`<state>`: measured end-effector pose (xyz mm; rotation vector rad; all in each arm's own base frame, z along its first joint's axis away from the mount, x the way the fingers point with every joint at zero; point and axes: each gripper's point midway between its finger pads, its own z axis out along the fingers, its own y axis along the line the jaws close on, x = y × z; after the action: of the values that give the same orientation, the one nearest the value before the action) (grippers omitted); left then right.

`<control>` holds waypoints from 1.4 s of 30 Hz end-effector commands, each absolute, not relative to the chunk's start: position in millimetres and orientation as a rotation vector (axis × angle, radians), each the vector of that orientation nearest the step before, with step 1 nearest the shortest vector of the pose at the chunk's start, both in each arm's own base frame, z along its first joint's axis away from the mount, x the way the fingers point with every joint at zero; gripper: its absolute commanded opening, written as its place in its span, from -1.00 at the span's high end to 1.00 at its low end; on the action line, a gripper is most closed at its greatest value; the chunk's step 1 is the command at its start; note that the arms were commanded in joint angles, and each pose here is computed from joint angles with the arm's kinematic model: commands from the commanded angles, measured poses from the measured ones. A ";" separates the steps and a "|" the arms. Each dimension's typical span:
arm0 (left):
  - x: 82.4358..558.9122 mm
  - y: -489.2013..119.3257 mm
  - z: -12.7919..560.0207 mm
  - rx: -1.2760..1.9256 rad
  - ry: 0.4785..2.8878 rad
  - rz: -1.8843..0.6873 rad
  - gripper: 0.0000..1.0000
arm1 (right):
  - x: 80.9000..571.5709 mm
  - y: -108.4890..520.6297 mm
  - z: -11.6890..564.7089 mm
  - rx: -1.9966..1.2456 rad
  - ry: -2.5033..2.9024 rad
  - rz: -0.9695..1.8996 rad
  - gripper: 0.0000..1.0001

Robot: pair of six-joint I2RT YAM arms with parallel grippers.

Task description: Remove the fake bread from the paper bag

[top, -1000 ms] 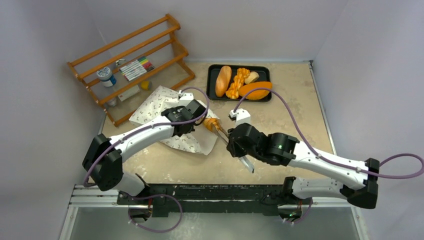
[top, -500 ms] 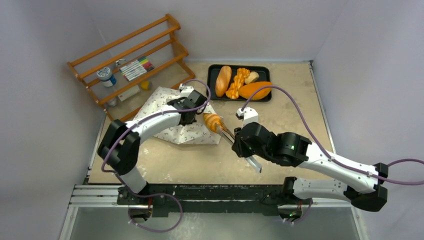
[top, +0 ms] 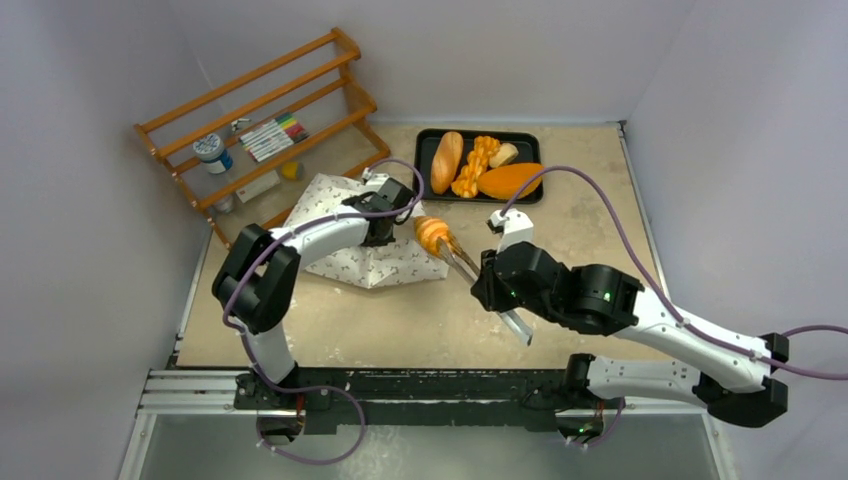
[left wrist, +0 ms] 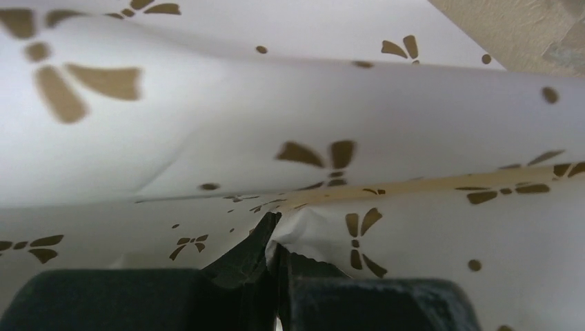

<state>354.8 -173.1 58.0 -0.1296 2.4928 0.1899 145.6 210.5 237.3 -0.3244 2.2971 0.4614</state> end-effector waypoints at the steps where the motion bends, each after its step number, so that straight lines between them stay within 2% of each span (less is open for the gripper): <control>1: 350.8 -164.0 57.8 -0.136 2.479 0.183 1.00 | 163.7 199.9 286.4 -0.143 2.153 0.503 1.00; 6: 344.8 -159.5 60.9 -0.135 2.471 0.176 1.00 | 167.8 200.0 301.7 -0.106 2.120 0.520 1.00; 12: 344.3 -161.7 73.1 -0.136 2.449 0.135 1.00 | 170.4 207.8 290.2 -0.109 2.150 0.492 1.00; 17: 334.9 -158.1 94.9 -0.141 2.423 0.088 1.00 | 196.0 212.8 289.3 -0.033 2.105 0.387 1.00; 25: 314.5 -146.4 143.0 -0.134 2.374 0.026 1.00 | 285.0 209.9 281.1 0.056 2.010 0.292 1.00; 36: 294.2 -141.6 151.0 -0.114 2.391 -0.022 1.00 | 407.9 185.3 230.1 0.140 2.007 0.218 1.00; 42: 291.8 -141.0 150.7 -0.111 2.396 -0.025 1.00 | 448.2 182.2 199.0 0.193 2.010 0.240 1.00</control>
<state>291.9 -144.3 141.1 -0.1106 2.4234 -0.0087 414.9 169.3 165.2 0.1761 2.1649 0.1281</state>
